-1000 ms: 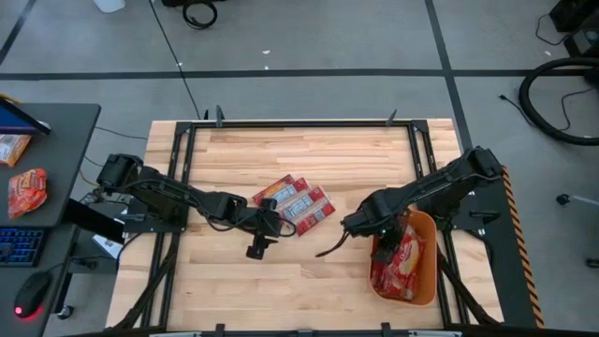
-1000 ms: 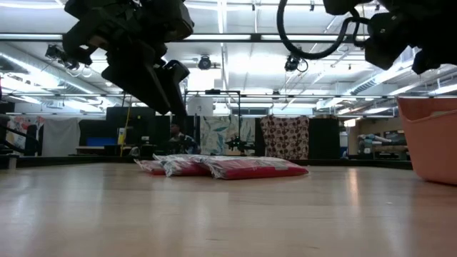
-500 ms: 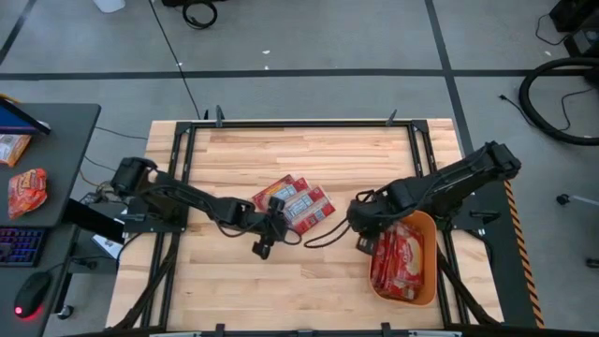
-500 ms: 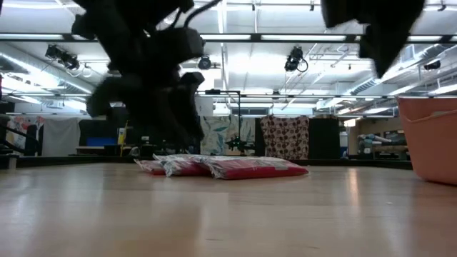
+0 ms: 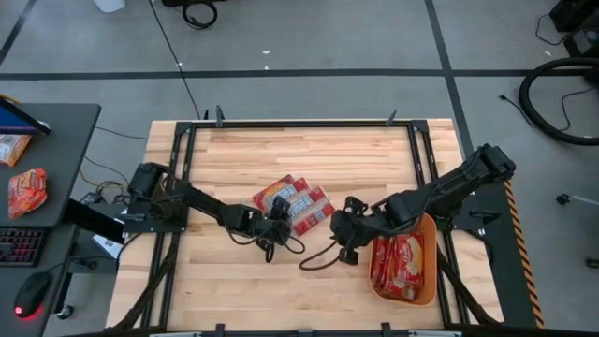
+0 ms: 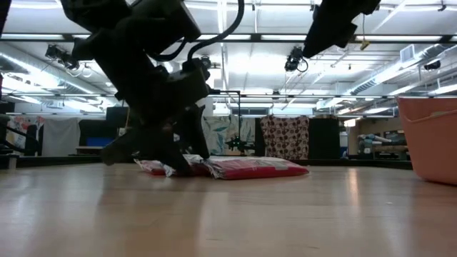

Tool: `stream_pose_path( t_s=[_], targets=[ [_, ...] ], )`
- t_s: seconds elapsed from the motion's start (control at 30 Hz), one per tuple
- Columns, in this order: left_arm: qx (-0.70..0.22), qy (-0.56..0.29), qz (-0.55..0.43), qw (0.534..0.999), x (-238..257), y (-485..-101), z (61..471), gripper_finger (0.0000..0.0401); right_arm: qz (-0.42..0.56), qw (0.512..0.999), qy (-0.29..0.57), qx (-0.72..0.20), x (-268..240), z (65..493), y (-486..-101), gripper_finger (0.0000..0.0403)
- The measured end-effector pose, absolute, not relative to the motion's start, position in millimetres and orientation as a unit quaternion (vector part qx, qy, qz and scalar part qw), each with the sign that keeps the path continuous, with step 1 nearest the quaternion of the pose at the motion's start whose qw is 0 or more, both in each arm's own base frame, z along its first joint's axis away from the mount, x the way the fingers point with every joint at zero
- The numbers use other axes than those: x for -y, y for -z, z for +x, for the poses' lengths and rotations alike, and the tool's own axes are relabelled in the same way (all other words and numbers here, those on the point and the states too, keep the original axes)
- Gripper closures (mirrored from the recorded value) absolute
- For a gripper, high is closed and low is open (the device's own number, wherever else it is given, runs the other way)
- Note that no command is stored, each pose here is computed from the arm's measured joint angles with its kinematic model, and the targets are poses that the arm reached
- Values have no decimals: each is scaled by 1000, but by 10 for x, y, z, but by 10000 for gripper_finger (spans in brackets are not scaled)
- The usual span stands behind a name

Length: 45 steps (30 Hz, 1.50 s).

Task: Sort popcorn bags into baskets
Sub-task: Put the red popcorn bag into the orange bin

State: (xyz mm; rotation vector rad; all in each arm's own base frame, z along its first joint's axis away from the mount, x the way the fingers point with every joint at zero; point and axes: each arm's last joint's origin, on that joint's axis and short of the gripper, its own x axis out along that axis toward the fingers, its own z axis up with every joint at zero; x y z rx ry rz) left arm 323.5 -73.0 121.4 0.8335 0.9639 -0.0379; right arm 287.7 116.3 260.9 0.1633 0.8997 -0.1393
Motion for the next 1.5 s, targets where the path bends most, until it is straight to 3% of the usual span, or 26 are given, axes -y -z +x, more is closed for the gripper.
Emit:
stream_pose_path(
  t_s=[0.27, 0.7, 0.87, 1.27, 1.5],
  targets=[
    [-447, -1, 401, 799, 741, -1141, 3267, 237, 44, 905, 51, -420, -1320, 3091, -2363, 287],
    [-446, -34, 384, 808, 742, -1187, 3248, 389, -160, 897, 101, -399, -1497, 3336, -1835, 288],
    [-436, -40, 373, 818, 735, -1328, 3219, 390, -163, 893, 96, -409, -1430, 3394, -1768, 276],
    [-413, -53, 292, 861, 726, -1599, 3144, 392, -172, 890, 128, -403, -1385, 3475, -1643, 202],
    [-396, -66, 234, 885, 682, -1746, 3122, 393, -224, 882, 158, -384, -1377, 3541, -1551, 193]
  ],
)
